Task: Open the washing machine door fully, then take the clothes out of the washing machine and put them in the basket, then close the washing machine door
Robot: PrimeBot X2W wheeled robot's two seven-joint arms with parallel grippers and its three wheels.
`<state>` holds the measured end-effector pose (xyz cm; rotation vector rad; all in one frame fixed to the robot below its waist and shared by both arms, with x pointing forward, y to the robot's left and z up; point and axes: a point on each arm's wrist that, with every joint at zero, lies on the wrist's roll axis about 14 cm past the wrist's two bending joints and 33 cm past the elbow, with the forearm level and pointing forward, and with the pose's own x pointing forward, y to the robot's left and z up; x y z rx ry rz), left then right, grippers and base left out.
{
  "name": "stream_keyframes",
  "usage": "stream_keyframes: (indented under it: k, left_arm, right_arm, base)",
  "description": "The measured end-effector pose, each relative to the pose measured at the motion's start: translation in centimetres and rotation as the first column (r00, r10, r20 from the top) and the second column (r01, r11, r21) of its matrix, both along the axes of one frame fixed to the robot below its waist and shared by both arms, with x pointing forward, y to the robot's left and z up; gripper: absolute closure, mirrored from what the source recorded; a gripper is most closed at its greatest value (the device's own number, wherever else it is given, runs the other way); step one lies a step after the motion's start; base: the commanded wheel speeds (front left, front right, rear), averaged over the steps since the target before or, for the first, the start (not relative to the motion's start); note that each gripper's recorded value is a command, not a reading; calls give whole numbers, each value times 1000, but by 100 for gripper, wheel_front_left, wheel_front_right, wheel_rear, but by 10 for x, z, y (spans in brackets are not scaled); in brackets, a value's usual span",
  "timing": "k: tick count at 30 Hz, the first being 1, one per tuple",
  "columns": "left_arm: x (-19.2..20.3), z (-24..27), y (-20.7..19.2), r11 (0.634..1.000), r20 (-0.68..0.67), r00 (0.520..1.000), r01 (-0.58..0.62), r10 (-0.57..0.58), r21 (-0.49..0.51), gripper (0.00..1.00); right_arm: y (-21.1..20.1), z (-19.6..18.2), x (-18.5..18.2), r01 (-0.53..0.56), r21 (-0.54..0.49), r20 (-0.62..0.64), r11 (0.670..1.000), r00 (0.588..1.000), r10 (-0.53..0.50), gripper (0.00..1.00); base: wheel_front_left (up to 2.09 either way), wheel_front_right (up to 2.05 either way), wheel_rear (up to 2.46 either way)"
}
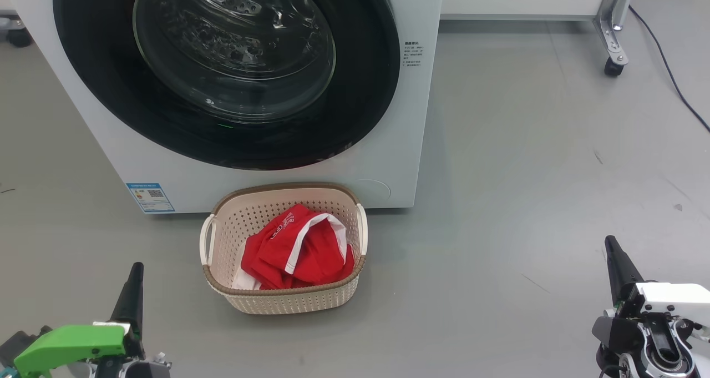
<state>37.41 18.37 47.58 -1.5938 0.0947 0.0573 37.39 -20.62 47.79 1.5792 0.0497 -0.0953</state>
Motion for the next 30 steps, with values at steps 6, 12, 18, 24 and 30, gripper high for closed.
stream_keyframes:
  k: [6, 12, 18, 24, 30]
  left_arm:
    - [0, 0, 0, 1000, 0, 1000, 0, 0, 0, 100]
    - [0, 0, 0, 1000, 0, 1000, 0, 0, 0, 100]
    - [0, 0, 0, 1000, 1, 1000, 3, -3, 0, 100]
    - [0, 0, 0, 1000, 1, 1000, 4, -4, -1, 100]
    - [0, 0, 0, 1000, 1, 1000, 6, -6, -1, 100]
  right_arm:
    - [0, 0, 0, 0, 0, 0, 1000, 1000, 0, 100]
    - [0, 0, 0, 0, 0, 0, 1000, 1000, 0, 100]
    - [0, 0, 0, 0, 0, 0, 1000, 1000, 0, 100]
    - [0, 0, 0, 0, 0, 0, 1000, 1000, 0, 100]
    - [0, 0, 0, 0, 0, 0, 1000, 1000, 0, 100]
  base:
    - [0, 0, 0]
    - [0, 0, 0]
    - [0, 0, 0]
    - [0, 0, 0]
    - [0, 0, 0]
